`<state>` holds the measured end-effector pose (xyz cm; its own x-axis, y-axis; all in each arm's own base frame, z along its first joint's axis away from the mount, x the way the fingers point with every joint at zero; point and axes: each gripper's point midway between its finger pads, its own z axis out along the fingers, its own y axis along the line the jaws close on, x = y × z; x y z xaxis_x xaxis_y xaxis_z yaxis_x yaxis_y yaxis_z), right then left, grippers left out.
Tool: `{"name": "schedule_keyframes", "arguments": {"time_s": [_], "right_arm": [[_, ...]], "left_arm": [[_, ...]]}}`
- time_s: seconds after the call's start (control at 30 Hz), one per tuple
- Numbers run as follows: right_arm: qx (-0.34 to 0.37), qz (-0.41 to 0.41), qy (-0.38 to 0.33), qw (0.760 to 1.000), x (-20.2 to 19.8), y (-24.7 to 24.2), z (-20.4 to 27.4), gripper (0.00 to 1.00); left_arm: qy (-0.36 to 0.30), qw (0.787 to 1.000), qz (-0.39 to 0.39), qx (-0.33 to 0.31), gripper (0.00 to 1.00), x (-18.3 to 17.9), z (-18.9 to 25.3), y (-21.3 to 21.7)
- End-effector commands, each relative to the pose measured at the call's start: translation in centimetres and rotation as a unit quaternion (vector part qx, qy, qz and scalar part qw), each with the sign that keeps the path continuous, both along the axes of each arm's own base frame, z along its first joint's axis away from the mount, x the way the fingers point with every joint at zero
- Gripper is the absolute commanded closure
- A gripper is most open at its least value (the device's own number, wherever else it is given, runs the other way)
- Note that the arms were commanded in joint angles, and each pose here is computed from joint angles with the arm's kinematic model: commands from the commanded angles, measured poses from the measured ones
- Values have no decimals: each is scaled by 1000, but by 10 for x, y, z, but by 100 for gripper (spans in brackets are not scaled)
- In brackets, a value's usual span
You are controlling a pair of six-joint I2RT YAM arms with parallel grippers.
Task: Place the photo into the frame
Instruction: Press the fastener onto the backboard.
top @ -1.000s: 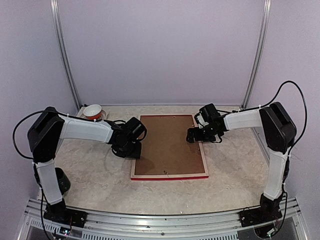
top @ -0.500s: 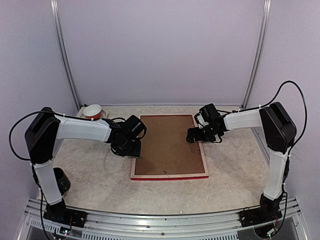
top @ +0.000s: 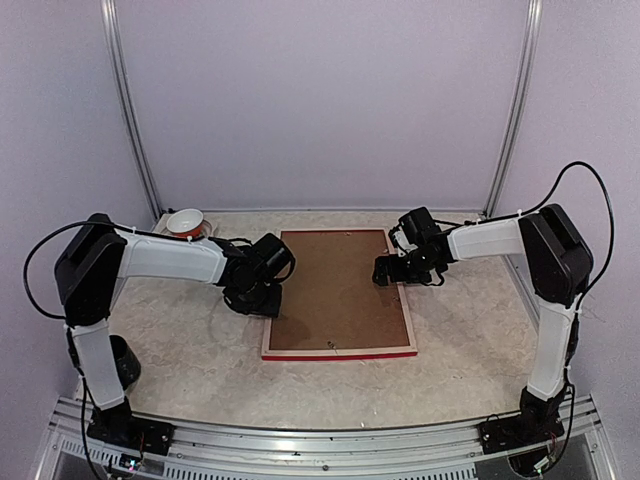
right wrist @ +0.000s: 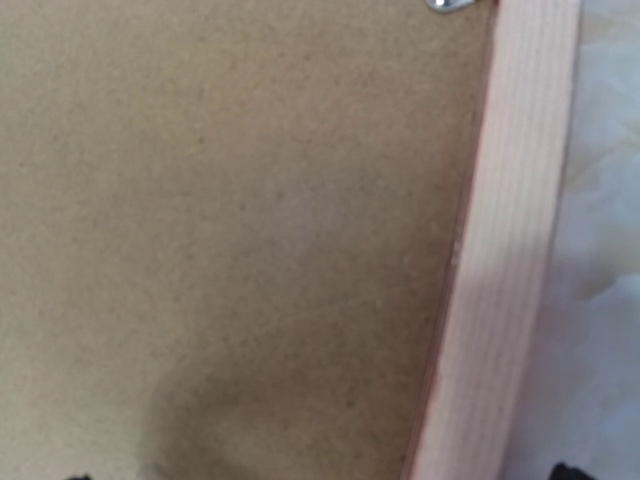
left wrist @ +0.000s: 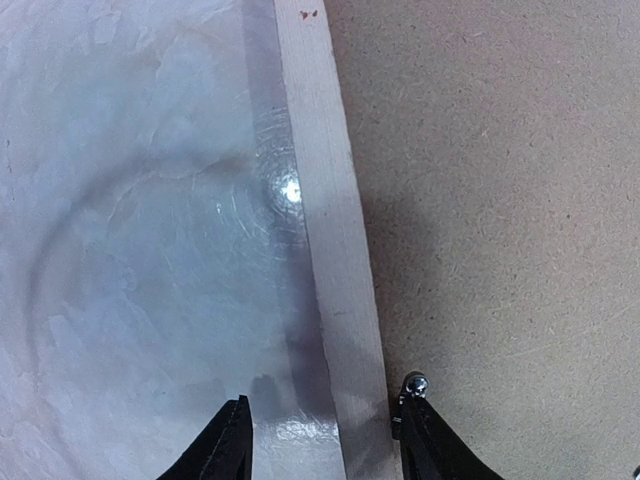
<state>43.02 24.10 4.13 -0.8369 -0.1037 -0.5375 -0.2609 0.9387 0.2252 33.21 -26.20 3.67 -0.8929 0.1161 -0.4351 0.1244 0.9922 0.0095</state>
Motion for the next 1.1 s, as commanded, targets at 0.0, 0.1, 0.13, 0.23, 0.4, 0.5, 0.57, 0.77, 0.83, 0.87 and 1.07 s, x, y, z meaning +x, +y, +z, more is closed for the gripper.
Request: {"name": "schedule_keyframes", "arguments": {"time_s": [0.0,0.1,0.13,0.23,0.4,0.5,0.57,0.77,0.83,0.87,1.07], "right_arm": [[-3,4,-7,1000,1,1,5,1],[-2,3,-7,1000,1,1,5,1],[-2,3,-7,1000,1,1,5,1],[-3,3,-7,1000,0,1,5,1],[-3,2,-7,1000,0,0,5,1],[-3,1,-8,1000,0,-1,6,1],[-3,2,-8,1000,-1,0,5,1],[-3,1,-8,1000,0,-1,5,1],[-4,2,-8,1000,-1,-1,5,1],[-4,1,-8,1000,0,-1,5,1],[12,15,-14,1000,-2,5,12,1]], "left_arm": [[5,1000,-3,13,50,-2,-5,0],[7,1000,-5,10,50,-3,-7,-1],[8,1000,-5,10,50,-3,-8,-1],[10,1000,-7,6,50,-3,-10,-3],[14,1000,-7,12,50,-4,-16,-2],[18,1000,-5,23,50,-5,-22,2],[21,999,-5,27,50,-6,-26,3],[25,999,-4,28,50,-9,-29,5],[23,999,-4,24,50,-9,-27,4],[21,1000,-3,21,50,-8,-25,4],[-12,1000,-7,-19,49,-1,0,-7]]}}
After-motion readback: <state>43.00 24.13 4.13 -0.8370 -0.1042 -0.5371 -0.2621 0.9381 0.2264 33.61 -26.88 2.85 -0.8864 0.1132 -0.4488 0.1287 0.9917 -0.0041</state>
